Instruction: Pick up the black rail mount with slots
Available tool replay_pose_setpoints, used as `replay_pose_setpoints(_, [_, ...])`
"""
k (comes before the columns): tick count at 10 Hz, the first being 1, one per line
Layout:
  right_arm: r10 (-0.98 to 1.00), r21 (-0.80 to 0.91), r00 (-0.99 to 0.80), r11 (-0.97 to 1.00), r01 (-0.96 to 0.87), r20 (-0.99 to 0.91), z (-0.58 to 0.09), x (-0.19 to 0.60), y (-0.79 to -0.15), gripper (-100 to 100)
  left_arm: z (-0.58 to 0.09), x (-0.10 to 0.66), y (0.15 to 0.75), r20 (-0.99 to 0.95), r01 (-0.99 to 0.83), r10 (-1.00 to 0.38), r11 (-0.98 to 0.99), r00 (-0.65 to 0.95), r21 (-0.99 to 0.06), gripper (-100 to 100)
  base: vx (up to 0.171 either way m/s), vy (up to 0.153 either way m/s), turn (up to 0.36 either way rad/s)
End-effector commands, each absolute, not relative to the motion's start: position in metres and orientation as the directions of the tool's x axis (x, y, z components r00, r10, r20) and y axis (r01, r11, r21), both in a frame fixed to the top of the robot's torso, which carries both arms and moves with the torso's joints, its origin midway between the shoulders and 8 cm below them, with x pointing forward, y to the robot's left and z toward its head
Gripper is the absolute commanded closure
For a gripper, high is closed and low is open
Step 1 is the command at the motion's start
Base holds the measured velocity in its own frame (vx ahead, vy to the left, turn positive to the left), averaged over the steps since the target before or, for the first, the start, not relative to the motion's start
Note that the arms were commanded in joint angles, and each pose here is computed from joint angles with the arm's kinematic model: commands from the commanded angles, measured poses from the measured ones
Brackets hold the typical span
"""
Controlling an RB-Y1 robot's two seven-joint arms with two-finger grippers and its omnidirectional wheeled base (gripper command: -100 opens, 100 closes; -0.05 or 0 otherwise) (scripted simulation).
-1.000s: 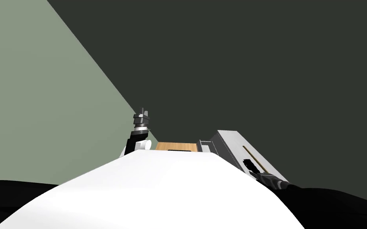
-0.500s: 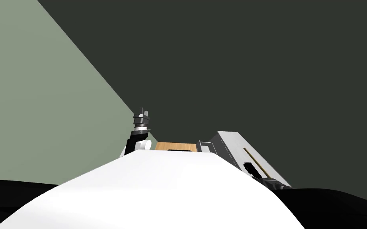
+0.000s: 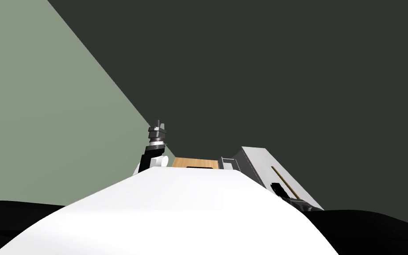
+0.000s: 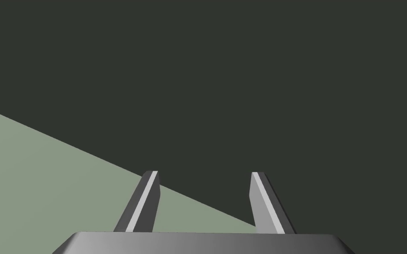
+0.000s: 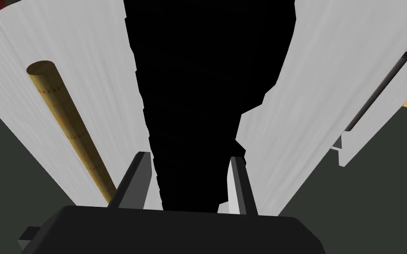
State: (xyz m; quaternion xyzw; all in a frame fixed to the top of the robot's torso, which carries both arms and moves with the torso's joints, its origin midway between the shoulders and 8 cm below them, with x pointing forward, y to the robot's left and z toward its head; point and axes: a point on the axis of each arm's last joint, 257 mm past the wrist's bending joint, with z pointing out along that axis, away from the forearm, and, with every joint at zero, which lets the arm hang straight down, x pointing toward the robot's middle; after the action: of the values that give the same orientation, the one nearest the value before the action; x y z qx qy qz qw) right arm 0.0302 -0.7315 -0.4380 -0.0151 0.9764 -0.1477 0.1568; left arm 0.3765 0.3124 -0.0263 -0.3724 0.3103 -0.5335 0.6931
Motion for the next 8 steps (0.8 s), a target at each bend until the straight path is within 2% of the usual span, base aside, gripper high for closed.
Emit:
replay_pose_setpoints(1, [-0.076,-0.293,-0.950,0.956,0.017,-0.302,-0.438,0.030,-0.731,100,-0.026,0.377,0.312,-0.033,0.509,-0.971,0.153,0.238,-0.847,0,0.000,0.000,0.000])
replay_pose_setpoints(3, [-0.076,-0.294,-0.950,0.956,0.017,-0.302,-0.438,0.030,-0.732,100,-0.026,0.377,0.312,-0.033,0.509,-0.971,0.153,0.238,-0.847,0,0.000,0.000,0.000])
replay_pose_setpoints(4, [-0.076,-0.294,-0.950,0.956,0.017,-0.302,-0.438,0.030,-0.732,0,-0.026,0.377,0.312,-0.033,0.509,-0.971,0.153,0.238,-0.847,0,0.000,0.000,0.000])
replay_pose_setpoints(5, [-0.088,-0.291,-0.949,0.957,0.004,-0.303,-0.428,0.033,-0.735,100,-0.026,0.377,0.312,-0.033,0.509,-0.971,0.153,0.238,-0.847,0,0.006,0.035,-0.129])
replay_pose_setpoints(7, [-0.093,-0.293,-0.949,0.956,0.000,-0.302,-0.425,0.035,-0.736,100,-0.026,0.376,0.312,-0.033,0.508,-0.971,0.153,0.238,-0.847,0,0.018,0.047,-0.084])
replay_pose_setpoints(8, [-0.093,-0.292,-0.949,0.957,-0.001,-0.302,-0.424,0.035,-0.736,0,-0.026,0.377,0.312,-0.033,0.509,-0.971,0.153,0.238,-0.847,0,0.000,0.006,0.002])
